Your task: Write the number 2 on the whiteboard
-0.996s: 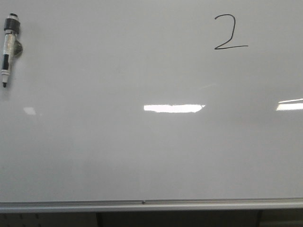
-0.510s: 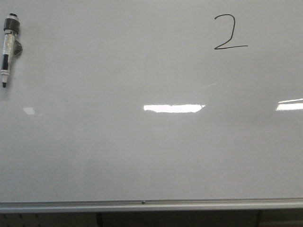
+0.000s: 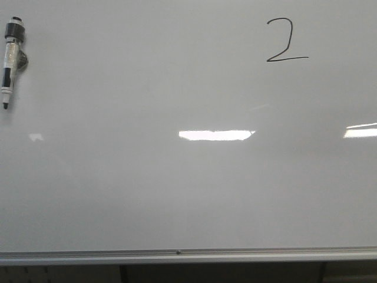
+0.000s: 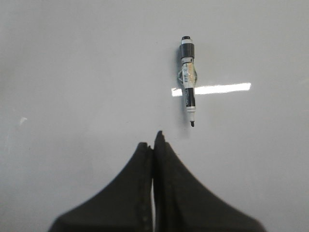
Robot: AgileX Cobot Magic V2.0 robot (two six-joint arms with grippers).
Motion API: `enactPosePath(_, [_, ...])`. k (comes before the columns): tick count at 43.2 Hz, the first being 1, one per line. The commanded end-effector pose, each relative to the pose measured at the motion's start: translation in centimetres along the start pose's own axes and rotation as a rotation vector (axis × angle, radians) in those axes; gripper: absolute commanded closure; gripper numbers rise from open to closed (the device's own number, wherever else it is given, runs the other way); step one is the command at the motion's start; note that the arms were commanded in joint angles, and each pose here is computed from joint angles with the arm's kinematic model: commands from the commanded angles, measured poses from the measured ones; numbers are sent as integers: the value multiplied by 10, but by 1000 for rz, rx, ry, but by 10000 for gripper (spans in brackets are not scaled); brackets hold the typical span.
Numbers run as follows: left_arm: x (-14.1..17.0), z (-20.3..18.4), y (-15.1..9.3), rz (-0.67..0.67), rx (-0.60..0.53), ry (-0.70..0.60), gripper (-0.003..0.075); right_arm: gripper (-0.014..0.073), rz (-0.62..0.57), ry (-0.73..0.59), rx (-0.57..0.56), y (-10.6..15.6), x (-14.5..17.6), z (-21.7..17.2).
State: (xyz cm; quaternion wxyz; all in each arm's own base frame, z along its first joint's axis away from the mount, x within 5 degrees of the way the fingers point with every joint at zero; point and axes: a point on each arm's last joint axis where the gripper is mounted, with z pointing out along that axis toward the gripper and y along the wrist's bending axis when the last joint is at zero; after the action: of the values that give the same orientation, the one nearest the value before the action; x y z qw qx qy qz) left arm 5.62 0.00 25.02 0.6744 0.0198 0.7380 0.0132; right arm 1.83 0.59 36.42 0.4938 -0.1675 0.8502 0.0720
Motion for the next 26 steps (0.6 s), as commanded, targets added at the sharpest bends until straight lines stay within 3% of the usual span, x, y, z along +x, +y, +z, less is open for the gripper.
enactPosePath(1, [3,-2,0,-7,-22,-195,739,664,-4,-82,20,-1,-11,-3])
enactPosePath(9, [31,0,0,-4,-43,-305,739,664,-4,-82,20,-1,-11,-3])
enactPosePath(26, [35,1,0,-36,-41,-286,739,664,-4,-79,20,-1,-11,-3])
